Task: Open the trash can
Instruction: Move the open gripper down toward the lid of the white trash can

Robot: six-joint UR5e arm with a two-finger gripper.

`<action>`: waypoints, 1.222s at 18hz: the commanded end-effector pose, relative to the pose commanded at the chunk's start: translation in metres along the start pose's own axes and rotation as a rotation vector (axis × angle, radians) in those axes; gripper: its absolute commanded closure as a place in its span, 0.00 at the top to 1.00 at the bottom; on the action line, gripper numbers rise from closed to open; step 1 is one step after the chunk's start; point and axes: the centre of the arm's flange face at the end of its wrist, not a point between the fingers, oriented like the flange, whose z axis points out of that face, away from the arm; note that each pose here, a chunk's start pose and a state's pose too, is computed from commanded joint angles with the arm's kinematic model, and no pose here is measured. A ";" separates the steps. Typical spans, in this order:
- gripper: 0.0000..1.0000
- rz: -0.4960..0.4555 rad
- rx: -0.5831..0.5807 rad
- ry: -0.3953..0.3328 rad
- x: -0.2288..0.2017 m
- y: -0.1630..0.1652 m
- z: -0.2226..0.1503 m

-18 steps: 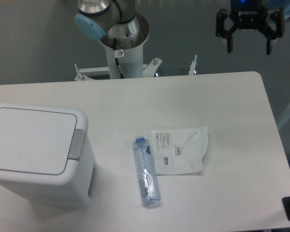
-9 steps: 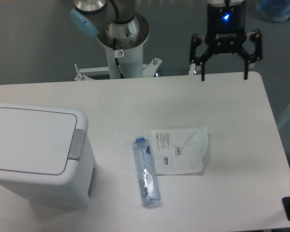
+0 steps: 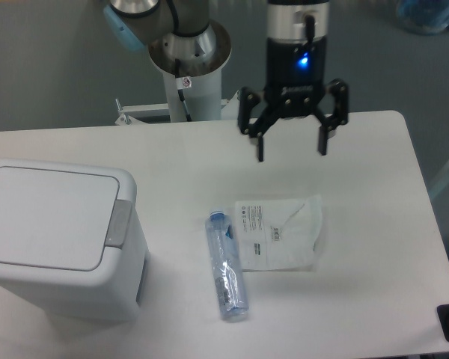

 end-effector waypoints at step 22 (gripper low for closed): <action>1.00 0.013 -0.067 0.118 0.118 0.017 0.069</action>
